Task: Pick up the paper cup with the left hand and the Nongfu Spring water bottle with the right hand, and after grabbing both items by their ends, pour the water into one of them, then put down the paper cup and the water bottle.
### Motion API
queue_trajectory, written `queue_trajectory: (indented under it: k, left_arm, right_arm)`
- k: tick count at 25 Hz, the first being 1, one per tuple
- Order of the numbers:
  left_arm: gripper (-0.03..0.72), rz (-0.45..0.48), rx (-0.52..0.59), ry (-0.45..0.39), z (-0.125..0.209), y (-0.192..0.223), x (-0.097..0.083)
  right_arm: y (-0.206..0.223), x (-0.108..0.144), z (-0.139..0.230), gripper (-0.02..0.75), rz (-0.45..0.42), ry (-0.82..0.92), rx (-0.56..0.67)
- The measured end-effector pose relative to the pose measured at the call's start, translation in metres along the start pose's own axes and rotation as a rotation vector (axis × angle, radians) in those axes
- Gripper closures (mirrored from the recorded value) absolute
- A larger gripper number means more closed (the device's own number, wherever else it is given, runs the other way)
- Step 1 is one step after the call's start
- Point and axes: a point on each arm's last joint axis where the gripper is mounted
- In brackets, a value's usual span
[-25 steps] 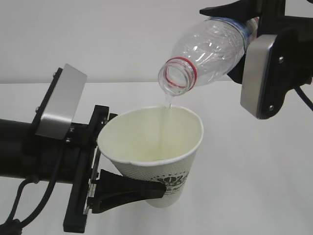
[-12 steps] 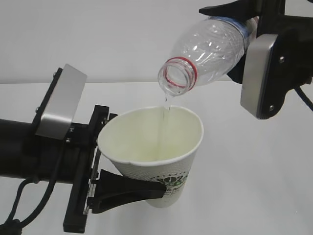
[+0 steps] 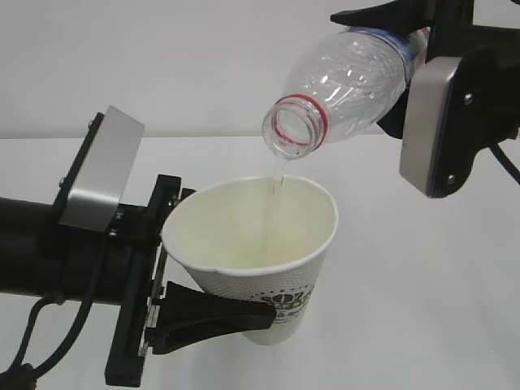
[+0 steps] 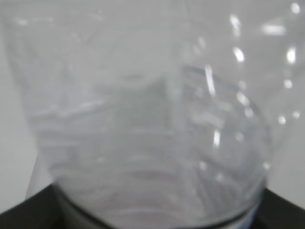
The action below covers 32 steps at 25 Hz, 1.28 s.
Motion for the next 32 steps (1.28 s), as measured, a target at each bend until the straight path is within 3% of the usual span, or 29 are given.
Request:
queue_trajectory:
  k: [32]
  left_arm:
    - [0.214, 0.002, 0.002, 0.002, 0.0002, 0.0, -0.0002]
  right_arm:
    - [0.0, -0.0001, -0.0001, 0.268, 0.001, -0.02, -0.001]
Point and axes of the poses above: a point on each arm's last joint axis where the gripper is mounted, y pointing out along that axis toward the gripper, x along the wrist's bending axis when the last joint is at zero, z = x × y, and after that the axes turned 6 degrees about -y, right-handed
